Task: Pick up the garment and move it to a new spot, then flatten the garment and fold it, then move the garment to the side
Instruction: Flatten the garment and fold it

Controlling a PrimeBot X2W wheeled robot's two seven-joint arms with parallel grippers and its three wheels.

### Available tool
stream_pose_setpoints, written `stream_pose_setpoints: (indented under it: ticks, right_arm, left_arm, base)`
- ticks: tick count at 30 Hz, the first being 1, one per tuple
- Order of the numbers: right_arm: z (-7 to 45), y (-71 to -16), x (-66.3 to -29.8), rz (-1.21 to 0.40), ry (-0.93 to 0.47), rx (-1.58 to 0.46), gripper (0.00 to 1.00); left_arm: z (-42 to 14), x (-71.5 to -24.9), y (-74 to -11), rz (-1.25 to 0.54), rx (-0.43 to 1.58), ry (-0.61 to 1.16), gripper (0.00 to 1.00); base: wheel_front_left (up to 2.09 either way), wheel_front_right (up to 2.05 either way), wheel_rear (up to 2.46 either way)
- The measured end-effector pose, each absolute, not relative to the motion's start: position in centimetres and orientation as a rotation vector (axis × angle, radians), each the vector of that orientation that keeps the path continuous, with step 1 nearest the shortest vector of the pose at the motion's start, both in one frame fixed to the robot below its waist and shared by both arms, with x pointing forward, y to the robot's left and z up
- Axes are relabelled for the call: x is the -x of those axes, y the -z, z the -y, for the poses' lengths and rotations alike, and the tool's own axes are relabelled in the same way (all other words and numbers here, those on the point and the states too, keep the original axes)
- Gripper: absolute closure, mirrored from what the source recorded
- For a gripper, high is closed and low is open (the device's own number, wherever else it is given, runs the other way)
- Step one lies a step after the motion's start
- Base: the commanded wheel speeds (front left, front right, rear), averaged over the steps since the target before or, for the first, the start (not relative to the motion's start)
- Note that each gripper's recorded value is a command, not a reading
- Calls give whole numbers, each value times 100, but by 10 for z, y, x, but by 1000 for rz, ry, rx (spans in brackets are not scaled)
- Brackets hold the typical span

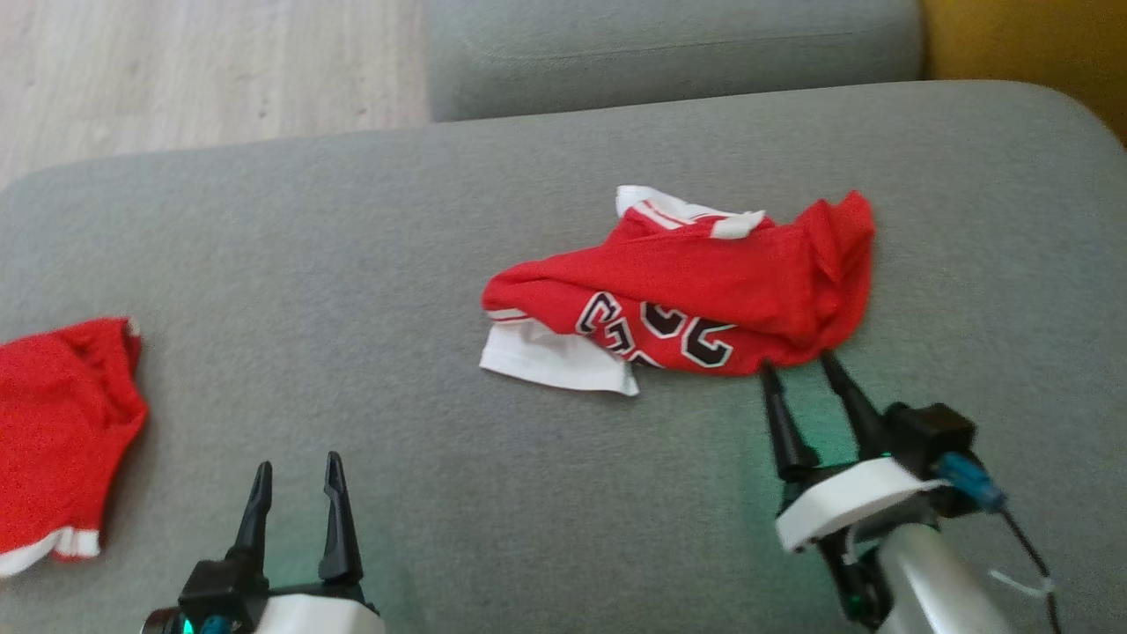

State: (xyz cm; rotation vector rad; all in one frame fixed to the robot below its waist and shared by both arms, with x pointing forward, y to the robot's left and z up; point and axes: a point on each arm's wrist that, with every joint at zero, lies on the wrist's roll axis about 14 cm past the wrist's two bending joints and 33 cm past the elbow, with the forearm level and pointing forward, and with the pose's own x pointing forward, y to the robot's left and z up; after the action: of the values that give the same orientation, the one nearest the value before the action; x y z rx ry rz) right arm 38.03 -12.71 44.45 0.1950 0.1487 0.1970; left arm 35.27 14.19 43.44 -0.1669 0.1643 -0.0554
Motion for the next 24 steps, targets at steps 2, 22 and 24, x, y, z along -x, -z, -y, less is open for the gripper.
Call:
stream_pose_setpoints:
  ticks: [2, 22, 24]
  right_arm:
    - [109, -443, -382, -156, -253, -188, 0]
    - [-63, -382, -417, -431, -785, -23, 0]
    - [-63, -367, -418, -474, -790, 2, 0]
  left_arm:
    - [-147, -351, -433, -168, 166, 45, 0]
    - [-184, -318, -414, -240, 221, -135, 0]
    - [-186, -317, -412, -248, 227, -148, 0]
  base:
    - [0, 0, 0]
    - [0, 0, 0]
    - [0, 0, 0]
